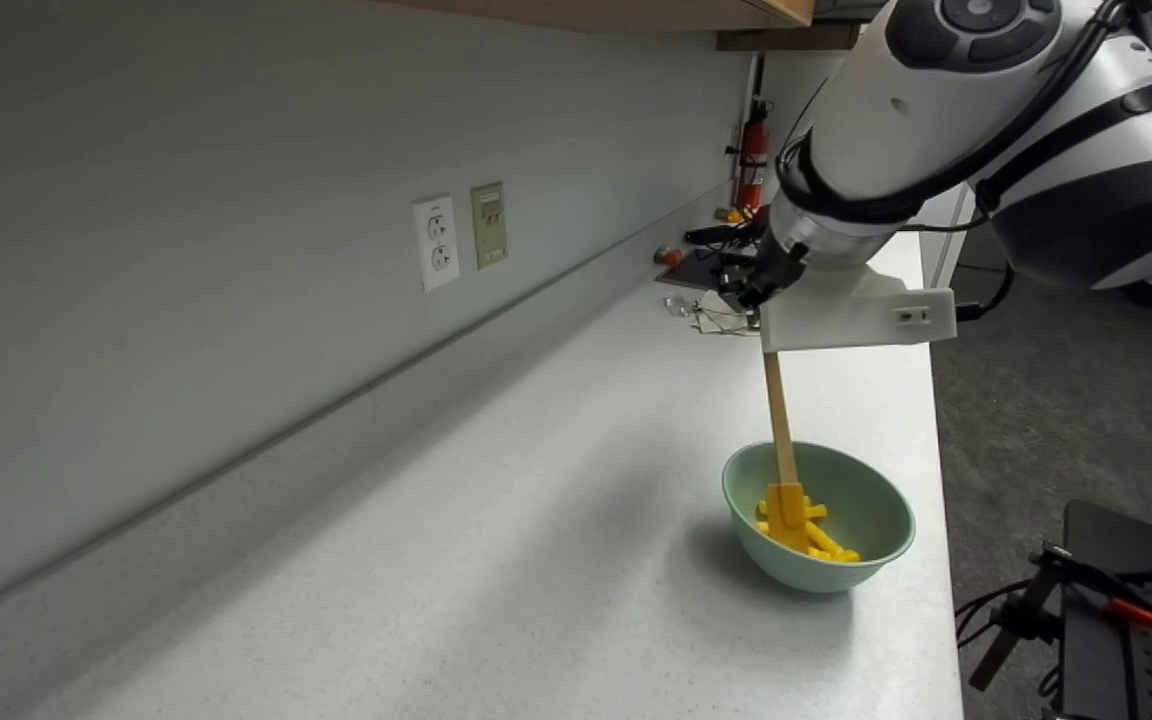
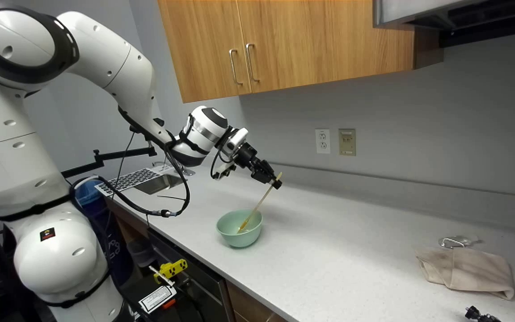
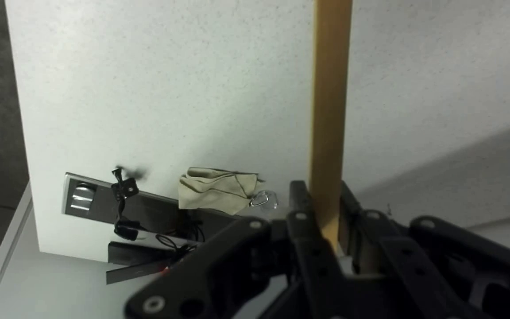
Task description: Use the wooden cooking stick to stir the contents of the green bowl
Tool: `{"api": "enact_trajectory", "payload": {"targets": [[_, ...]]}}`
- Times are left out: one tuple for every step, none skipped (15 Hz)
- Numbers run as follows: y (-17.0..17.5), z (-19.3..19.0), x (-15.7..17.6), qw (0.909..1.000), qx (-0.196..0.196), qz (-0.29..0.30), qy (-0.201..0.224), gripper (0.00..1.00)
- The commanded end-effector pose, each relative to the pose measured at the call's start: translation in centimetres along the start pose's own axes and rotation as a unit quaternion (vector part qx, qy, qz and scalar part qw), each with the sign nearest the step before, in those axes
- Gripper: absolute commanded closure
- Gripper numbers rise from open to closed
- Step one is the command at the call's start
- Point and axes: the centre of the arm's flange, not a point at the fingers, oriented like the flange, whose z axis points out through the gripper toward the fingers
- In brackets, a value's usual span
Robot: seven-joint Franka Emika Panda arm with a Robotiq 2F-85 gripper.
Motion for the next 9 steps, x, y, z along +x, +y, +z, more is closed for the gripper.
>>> {"api": "enact_trajectory", "payload": {"targets": [[0.3, -0.8, 1.0, 0.9996, 0.013, 0.006, -0.025, 0.96], [0.3, -0.6, 0.9, 0.9997, 0.008, 0.008, -0.021, 0.96], [0.3, -0.2, 0.6, 0.9999, 0.001, 0.007, -0.013, 0.96], [0.3, 0.2, 0.4, 0.9999, -0.004, 0.002, -0.013, 0.96], [0.3, 0.4, 0.2, 0.9999, -0.008, 0.0, -0.009, 0.96], [0.4, 0.7, 0.0, 0.9999, -0.015, -0.002, 0.001, 0.96], [0.4, 1.0, -0.2, 0.9998, -0.019, -0.006, 0.007, 0.96], [0.5, 1.3, -0.4, 0.9996, -0.023, -0.009, 0.011, 0.96], [0.5, 1.5, -0.4, 0.9995, -0.026, -0.011, 0.015, 0.96]]}}
